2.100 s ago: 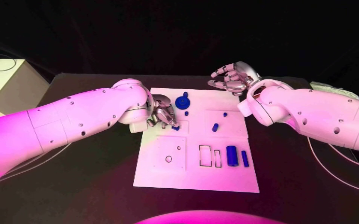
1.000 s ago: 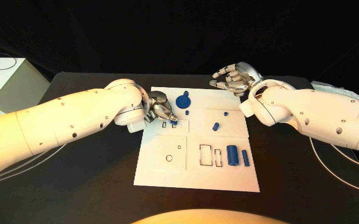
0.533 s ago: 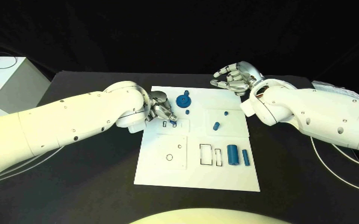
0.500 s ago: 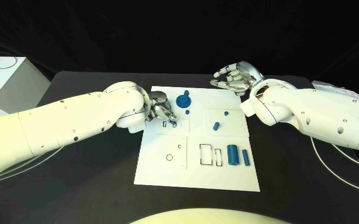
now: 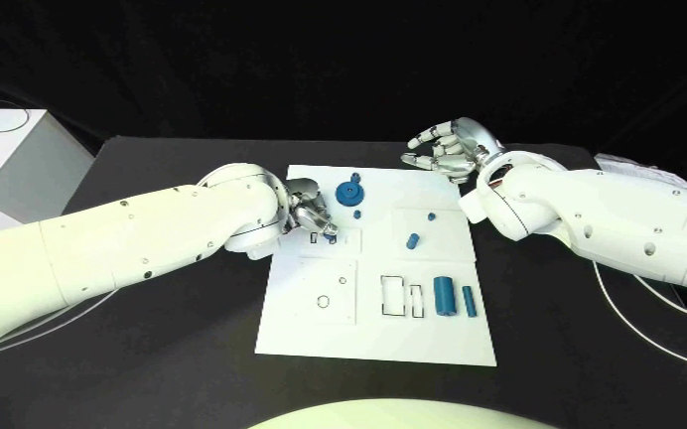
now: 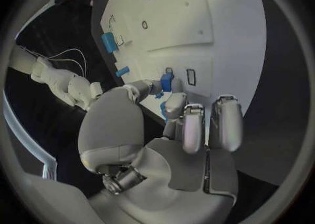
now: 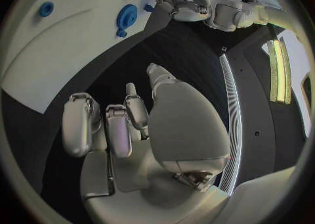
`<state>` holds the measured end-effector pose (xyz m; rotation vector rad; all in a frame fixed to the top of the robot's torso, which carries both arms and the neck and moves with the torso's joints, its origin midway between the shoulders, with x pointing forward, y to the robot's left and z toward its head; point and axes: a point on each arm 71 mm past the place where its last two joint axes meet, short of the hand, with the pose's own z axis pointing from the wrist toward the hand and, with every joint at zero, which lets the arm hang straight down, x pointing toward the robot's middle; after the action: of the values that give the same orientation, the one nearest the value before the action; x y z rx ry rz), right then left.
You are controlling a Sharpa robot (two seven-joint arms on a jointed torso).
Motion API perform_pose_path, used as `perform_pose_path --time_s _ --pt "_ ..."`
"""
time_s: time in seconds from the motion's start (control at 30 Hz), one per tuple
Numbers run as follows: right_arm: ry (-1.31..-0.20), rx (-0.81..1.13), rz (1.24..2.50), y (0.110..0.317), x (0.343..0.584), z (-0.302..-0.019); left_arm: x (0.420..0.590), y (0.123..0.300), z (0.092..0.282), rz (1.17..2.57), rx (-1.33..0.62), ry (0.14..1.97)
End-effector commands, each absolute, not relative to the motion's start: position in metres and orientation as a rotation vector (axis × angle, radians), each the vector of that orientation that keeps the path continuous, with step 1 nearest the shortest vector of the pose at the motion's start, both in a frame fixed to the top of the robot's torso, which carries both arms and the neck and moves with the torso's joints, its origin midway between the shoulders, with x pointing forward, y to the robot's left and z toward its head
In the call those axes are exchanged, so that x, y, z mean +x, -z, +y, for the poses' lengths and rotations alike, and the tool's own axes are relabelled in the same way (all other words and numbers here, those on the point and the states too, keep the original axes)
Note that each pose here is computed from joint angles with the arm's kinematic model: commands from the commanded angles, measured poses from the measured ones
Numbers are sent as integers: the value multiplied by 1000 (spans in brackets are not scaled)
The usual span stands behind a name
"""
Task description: Assemble the parts on the task board
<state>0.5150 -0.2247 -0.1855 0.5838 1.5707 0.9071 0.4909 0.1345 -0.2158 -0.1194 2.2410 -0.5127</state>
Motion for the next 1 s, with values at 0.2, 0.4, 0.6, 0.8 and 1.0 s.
perform_pose_path --time_s 0.2,0.4,0.6,0.8,1.0 --pt "-919 569 1587 187 514 -223 490 217 132 2232 -115 528" --pt "-920 569 1591 188 514 -222 489 218 131 2251 -103 530" --pt "-921 569 1596 188 514 -222 488 219 131 2267 -97 531" --pt "-921 569 1599 189 514 -222 488 219 132 2274 -90 528" --pt "-921 569 1602 189 514 -222 487 220 132 2281 -83 524"
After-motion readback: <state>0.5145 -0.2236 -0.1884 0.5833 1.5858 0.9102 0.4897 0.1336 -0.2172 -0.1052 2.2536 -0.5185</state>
